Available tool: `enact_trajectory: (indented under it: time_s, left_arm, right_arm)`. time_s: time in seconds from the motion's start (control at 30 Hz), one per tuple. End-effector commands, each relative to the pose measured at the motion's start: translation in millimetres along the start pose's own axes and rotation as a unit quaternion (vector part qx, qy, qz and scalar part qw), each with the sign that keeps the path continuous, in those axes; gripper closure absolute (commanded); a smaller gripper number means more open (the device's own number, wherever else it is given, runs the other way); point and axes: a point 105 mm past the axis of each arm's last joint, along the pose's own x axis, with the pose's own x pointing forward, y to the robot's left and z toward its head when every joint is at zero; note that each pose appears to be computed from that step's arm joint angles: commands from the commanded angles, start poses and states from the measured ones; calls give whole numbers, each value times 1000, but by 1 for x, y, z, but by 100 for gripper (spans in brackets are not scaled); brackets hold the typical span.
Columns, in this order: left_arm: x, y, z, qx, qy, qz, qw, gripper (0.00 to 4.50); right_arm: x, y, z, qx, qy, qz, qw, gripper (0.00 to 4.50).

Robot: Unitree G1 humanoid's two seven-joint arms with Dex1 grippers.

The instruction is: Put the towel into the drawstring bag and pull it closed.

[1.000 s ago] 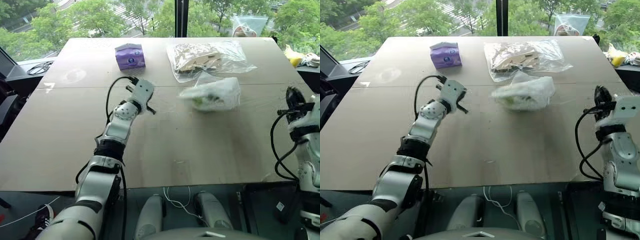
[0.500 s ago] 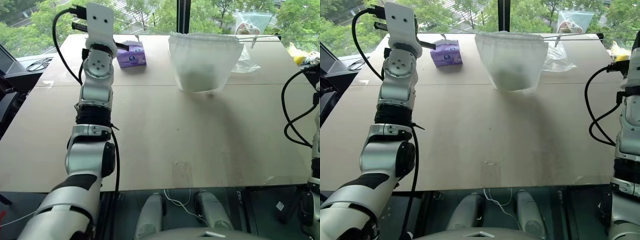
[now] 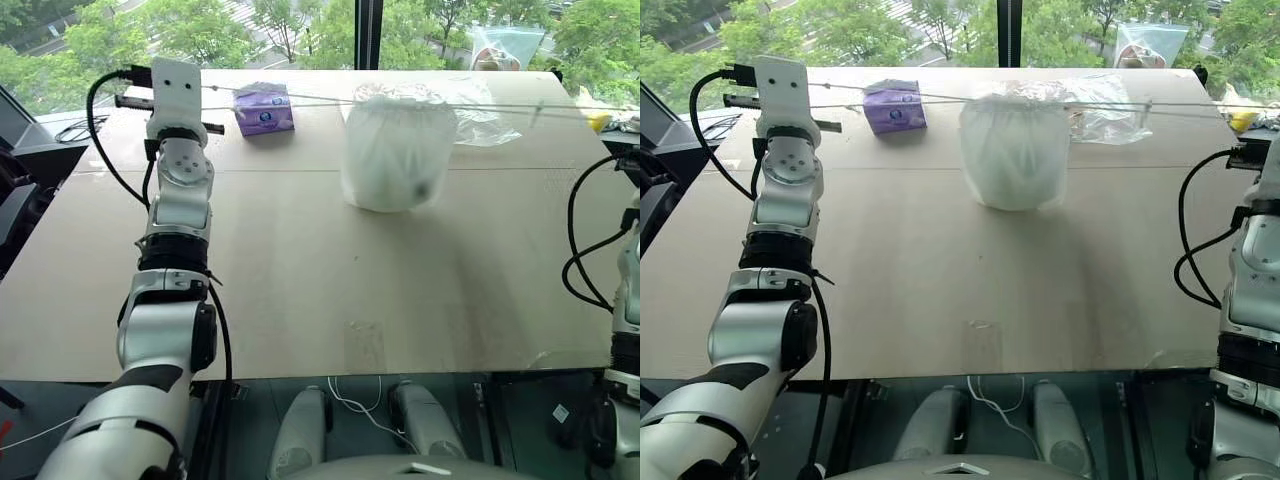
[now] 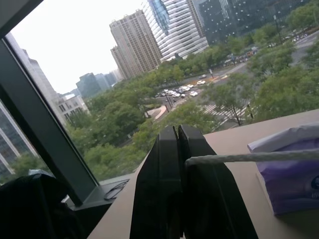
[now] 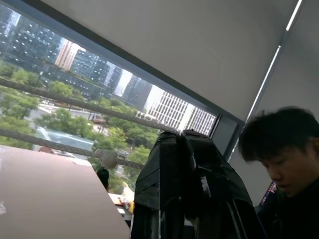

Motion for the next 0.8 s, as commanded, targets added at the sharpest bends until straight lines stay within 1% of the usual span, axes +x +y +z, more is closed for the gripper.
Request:
enact_trajectory:
  time_s: [0.03,0.07,0.17,0.23,0.27,0.3,0.33,0.37,0.43,0.47,0.5,0.57,0.6,0.63,0.67,0.7,0.77,0.8]
  left_arm:
    - [0,60,-22,11,43,113,993,448]
    - [-3,62,-39,-20,84,122,989,448]
    - [-14,62,-77,-90,176,142,970,448]
    - [-20,63,-89,-104,205,148,962,448]
    - [-20,60,-88,-104,204,138,964,448]
    - [-17,50,-84,-115,197,113,967,448]
    - [-14,30,-76,-139,185,56,971,448]
    - [-13,3,-67,-161,171,-18,972,448]
    - [-23,-48,-43,-162,128,-166,964,448]
    - [-28,-60,-37,-157,114,-206,959,448]
    - [-38,-78,-28,-158,99,-262,947,448]
    - [-56,-99,-15,-155,71,-341,925,448]
    - [-66,-107,-11,-147,61,-379,912,450]
    - [-73,-110,-9,-140,51,-406,902,450]
    - [-84,-115,-10,-139,51,-445,883,395]
    - [-94,-119,-12,-137,54,-479,865,366]
    - [-114,-121,-17,-105,44,-540,834,276]
    - [-124,-116,-26,-82,46,-566,819,231]
  right_arm:
    - [-5,-72,-32,7,83,-166,983,450]
    - [-7,-74,-39,18,98,-175,979,450]
    - [-11,-74,-47,34,120,-185,975,450]
    - [-10,-68,-47,46,122,-170,977,450]
    - [-6,-56,-44,64,117,-138,981,450]
    - [-2,-35,-39,88,109,-84,987,450]
    - [0,-6,-32,124,103,-10,987,450]
    - [-2,21,-25,160,99,57,980,450]
    - [-16,67,-12,224,100,176,953,450]
    - [-22,77,-8,241,101,208,943,450]
    - [-35,97,0,261,102,276,920,450]
    - [-60,120,12,267,98,389,876,450]
    - [-73,128,16,276,102,437,850,419]
    - [-81,130,17,279,105,463,835,385]
    - [-90,132,17,282,113,492,816,343]
    - [-98,133,17,284,123,518,798,301]
    - [-129,132,17,278,146,603,734,208]
    - [-140,126,14,272,159,632,708,169]
